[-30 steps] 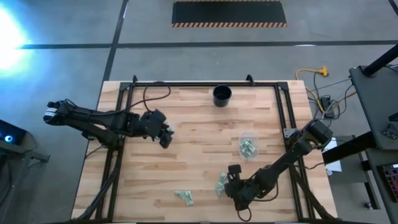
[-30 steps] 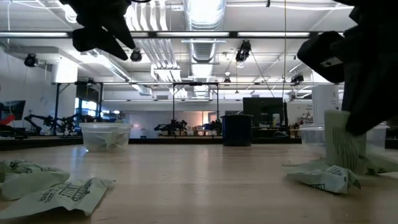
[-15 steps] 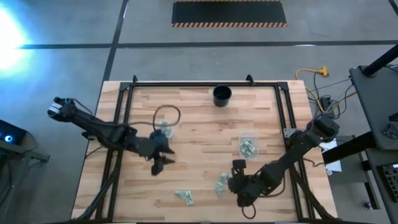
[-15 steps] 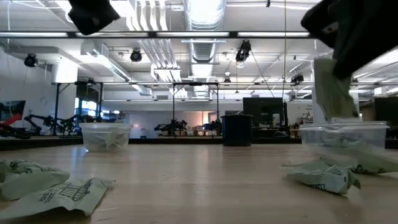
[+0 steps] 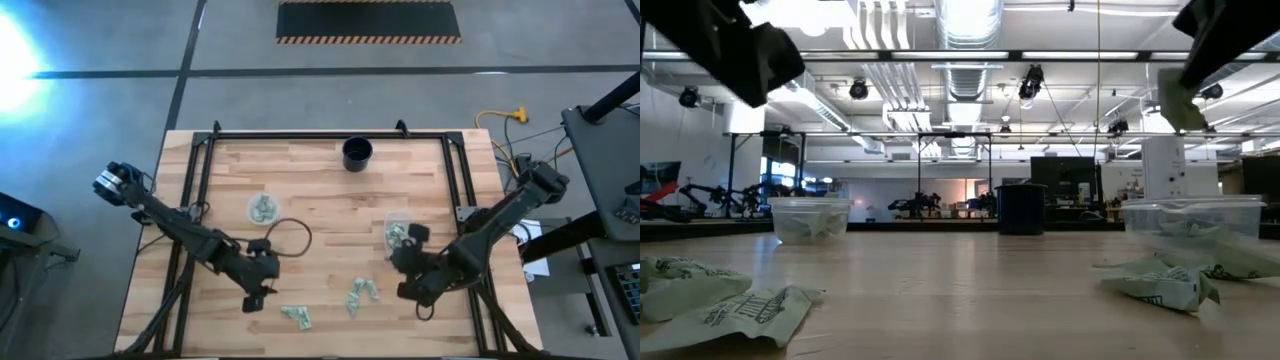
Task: Pick and place items into bin
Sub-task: Put the white sweetener packet into the right transparent bin
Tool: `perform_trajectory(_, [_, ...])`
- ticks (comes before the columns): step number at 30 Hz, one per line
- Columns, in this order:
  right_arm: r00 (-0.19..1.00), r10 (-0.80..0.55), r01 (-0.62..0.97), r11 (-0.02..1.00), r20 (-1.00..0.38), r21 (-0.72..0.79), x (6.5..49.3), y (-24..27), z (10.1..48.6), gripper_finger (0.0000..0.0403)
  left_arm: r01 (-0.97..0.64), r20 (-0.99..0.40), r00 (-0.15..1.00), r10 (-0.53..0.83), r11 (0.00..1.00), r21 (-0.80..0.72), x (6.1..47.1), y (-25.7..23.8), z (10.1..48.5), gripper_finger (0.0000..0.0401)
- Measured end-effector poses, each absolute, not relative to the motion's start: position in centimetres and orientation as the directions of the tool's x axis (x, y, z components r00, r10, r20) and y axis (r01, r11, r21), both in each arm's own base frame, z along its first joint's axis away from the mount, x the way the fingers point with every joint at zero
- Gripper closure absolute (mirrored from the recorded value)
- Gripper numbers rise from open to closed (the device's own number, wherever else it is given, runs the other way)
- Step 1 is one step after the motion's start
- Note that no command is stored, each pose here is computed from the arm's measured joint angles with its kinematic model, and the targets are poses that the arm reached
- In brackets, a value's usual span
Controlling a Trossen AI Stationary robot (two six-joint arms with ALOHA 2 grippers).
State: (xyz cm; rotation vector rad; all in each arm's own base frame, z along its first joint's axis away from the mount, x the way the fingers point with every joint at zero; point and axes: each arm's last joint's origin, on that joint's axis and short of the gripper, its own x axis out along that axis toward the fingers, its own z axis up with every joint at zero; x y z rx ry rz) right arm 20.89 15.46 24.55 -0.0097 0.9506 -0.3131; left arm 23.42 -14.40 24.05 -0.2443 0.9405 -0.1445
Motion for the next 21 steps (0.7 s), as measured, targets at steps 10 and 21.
perform_trajectory(10, [0.466, -0.334, 0.385, 0.91, -0.819, -0.153, 17.4, 12.3, 22.7, 0.0394, 0.053, -0.793, 0.551, -0.26, 0.959, -0.277, 24.8, -16.6, 21.8, 0.0225])
perform_trajectory(21, [0.439, -0.365, 0.46, 0.876, -0.821, -0.143, 16.1, 11.1, 20.2, 0.0394, -0.031, -0.803, 0.536, -0.261, 0.944, -0.328, 25.3, -17.0, 20.7, 0.0225])
